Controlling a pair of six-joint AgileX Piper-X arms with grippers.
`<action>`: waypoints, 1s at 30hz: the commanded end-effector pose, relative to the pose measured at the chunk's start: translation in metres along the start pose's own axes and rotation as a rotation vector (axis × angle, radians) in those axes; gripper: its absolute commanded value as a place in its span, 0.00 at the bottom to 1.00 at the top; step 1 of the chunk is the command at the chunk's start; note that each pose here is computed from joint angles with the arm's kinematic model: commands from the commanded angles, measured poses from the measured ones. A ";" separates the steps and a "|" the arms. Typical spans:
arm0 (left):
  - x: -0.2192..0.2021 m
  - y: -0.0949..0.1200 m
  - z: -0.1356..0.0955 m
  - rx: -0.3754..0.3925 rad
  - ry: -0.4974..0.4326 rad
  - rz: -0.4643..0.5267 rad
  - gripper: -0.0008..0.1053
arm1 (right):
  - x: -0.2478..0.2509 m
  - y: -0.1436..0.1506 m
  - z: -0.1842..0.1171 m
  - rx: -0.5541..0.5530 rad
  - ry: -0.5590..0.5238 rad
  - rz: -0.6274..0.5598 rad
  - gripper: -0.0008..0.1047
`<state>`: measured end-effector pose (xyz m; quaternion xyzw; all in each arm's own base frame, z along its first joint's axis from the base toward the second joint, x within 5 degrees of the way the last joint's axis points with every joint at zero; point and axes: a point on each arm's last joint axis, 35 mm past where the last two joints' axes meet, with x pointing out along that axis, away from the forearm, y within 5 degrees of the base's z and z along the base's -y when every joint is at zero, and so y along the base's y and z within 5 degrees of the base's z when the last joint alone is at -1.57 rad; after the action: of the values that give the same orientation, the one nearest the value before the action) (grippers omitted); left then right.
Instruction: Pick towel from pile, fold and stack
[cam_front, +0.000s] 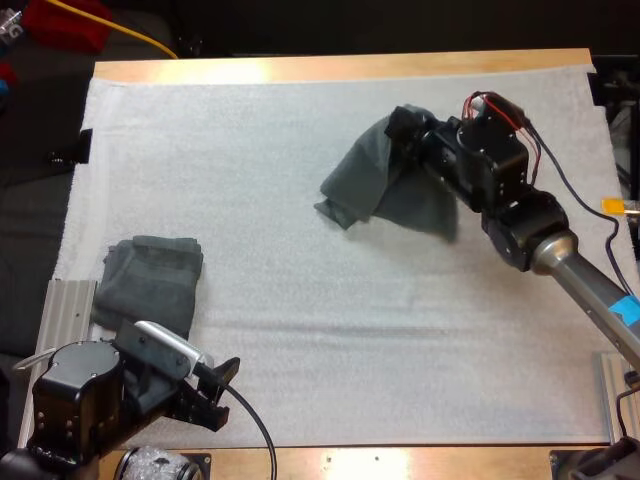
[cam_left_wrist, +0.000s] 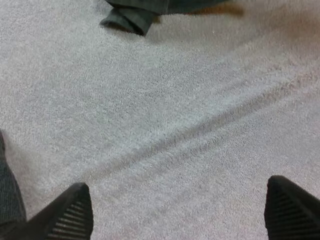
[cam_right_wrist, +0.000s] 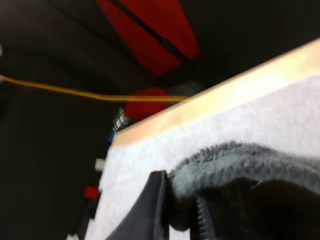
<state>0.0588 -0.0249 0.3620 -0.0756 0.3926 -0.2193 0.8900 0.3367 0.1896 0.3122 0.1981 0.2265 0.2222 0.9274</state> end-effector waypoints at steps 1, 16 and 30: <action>0.000 -0.001 0.001 0.011 -0.008 -0.010 0.66 | -0.001 0.001 0.002 -0.019 0.020 0.024 0.01; 0.000 -0.001 0.002 0.015 -0.011 -0.011 0.66 | -0.056 0.047 -0.003 -0.240 0.174 0.179 0.01; 0.000 -0.001 0.005 0.026 -0.044 -0.015 0.66 | -0.135 0.089 -0.007 -0.337 0.234 0.281 0.01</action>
<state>0.0615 -0.0255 0.3650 -0.0734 0.3747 -0.2233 0.8969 0.2025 0.2006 0.3832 0.0471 0.2769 0.4006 0.8721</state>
